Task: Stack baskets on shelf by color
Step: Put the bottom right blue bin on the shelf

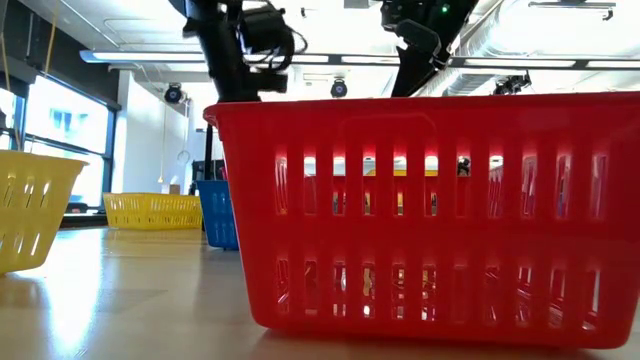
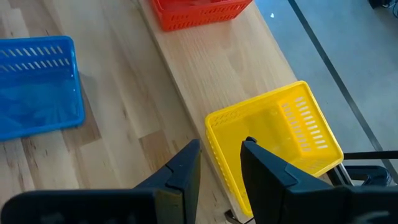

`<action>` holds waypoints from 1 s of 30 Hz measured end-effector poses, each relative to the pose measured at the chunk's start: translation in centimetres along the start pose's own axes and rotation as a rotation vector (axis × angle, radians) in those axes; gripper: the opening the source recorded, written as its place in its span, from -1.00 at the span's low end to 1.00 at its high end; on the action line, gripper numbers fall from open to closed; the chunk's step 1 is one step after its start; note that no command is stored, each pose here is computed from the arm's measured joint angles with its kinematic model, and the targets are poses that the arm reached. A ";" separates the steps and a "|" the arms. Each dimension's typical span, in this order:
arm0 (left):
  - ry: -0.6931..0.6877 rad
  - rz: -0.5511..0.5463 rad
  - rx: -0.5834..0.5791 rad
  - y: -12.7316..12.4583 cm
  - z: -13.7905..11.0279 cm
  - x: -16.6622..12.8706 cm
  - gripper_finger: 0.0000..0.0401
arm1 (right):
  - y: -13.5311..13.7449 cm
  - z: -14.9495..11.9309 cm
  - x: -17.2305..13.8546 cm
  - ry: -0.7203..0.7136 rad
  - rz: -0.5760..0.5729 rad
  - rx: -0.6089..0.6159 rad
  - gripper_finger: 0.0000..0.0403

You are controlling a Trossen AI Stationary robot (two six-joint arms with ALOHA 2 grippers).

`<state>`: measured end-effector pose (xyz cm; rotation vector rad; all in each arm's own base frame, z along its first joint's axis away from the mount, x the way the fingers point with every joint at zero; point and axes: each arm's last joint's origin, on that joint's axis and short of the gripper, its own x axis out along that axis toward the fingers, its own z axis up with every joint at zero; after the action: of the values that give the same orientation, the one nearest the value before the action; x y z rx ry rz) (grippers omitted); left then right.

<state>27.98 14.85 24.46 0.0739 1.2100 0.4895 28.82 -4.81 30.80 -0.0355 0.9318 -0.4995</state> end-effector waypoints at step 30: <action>-0.085 -0.120 -0.039 -4.8 0.3 -10.8 -0.13 | 6.1 -4.5 -3.6 0.286 0.128 -0.083 -0.50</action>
<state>27.00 6.28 32.54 -0.0111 1.1141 0.4014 26.02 2.95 29.32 0.0214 1.2264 -0.3517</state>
